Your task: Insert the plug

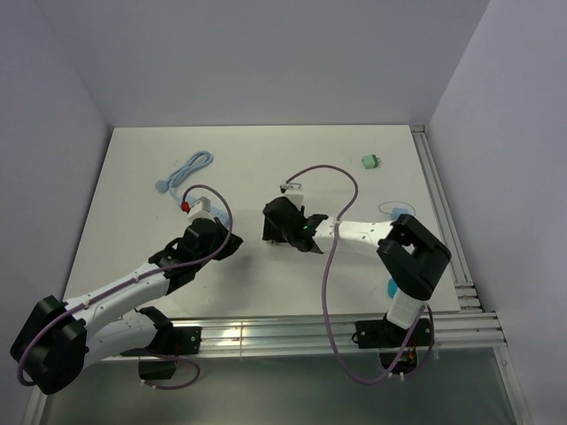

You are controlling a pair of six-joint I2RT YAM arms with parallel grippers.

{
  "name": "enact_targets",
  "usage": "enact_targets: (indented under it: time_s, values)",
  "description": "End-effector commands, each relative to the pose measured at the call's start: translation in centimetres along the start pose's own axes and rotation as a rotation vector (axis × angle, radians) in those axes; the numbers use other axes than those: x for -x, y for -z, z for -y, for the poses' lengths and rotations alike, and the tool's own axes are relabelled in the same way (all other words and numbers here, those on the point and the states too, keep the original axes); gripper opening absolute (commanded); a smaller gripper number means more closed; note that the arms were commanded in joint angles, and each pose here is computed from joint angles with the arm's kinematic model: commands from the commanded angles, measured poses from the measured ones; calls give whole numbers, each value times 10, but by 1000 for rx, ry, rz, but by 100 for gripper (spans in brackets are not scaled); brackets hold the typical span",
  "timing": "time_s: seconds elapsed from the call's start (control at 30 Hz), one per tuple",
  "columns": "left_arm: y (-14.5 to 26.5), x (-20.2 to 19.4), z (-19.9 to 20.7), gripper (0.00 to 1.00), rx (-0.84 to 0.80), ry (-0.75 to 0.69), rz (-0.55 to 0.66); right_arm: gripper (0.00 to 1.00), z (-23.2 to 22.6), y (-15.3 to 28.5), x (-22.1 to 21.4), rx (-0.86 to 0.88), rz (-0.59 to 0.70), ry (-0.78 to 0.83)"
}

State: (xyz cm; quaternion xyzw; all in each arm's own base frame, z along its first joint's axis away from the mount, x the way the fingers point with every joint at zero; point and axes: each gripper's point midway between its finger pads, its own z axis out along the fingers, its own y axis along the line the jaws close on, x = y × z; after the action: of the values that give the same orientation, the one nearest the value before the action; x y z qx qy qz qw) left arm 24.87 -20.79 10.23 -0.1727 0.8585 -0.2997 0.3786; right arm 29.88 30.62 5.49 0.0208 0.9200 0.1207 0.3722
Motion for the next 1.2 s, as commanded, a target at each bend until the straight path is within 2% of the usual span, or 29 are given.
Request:
enact_targets:
  time_s: [0.0, 0.07, 0.1, 0.17, 0.3, 0.33, 0.4, 0.73, 1.1, 1.17]
  values:
    - [2, 6, 4, 0, -11, -4, 25, 0, -22, 20, 15, 200, 2, -61]
    - [2, 7, 3, 0, -8, -1, 30, 0, -30, 29, 3, 315, -58, -68]
    - [2, 7, 3, 0, -8, -1, 30, 0, -35, 34, 16, 382, -39, -93]
    - [3, 4, -4, 0, 20, -10, 21, 0, -39, 43, 1, 495, -119, -89]
    - [3, -3, -12, 0, 40, -18, -3, 0, -40, 52, 0, 625, -145, -76]
    - [3, -5, -13, 0, 44, -18, -12, 0, -38, 56, -8, 669, -189, -80]
    - [2, -9, -15, 0, 46, -17, -28, 0, -37, 59, -3, 722, -176, -104]
    - [-31, -48, -19, 0, 20, 4, -161, 11, -12, 46, -14, 709, -248, -157]
    - [-60, -56, 2, 0, -8, -9, -201, 45, 7, 26, -28, 600, -313, -148]
    - [-64, -56, 6, 0, -13, -13, -204, 56, 12, 24, -31, 568, -315, -144]
